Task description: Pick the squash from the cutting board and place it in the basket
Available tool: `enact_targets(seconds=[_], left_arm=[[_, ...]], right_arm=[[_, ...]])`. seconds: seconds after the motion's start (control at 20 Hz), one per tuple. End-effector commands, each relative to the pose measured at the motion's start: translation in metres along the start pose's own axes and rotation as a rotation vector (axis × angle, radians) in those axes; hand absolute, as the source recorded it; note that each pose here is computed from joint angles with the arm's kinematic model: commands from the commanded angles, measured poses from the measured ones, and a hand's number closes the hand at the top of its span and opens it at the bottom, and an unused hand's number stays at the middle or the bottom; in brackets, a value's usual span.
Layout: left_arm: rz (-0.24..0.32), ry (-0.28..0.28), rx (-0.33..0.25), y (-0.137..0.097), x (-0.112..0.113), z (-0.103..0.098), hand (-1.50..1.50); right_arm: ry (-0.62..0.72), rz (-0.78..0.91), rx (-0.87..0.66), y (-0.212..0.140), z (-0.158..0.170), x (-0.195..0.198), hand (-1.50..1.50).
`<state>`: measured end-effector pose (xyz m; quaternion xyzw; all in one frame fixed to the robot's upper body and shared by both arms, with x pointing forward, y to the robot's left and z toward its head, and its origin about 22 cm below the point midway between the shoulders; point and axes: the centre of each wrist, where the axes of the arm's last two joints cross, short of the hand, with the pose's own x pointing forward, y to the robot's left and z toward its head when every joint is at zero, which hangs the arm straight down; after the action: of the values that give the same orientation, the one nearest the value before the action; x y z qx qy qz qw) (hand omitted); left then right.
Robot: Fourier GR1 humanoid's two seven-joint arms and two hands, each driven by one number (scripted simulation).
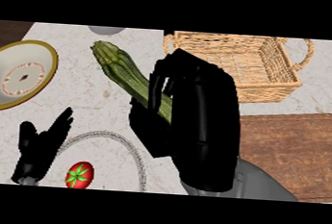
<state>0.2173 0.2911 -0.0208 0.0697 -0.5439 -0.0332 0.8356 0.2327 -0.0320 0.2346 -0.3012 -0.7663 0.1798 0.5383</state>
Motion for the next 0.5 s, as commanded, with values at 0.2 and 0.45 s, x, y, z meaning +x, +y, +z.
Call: enact_targets(seconds=[0.2, 0.45], left_arm=[[0.011, 0.142, 0.010, 0.004, -0.030, 0.007, 0.00], [0.015, 0.128, 0.013, -0.002, -0.044, 0.010, 0.00]], right_arm=[[0.193, -0.030, -0.098, -0.039, -0.061, 0.043, 1.50], [0.215, 0.000, -0.094, -0.057, -0.098, 0.032, 1.50]])
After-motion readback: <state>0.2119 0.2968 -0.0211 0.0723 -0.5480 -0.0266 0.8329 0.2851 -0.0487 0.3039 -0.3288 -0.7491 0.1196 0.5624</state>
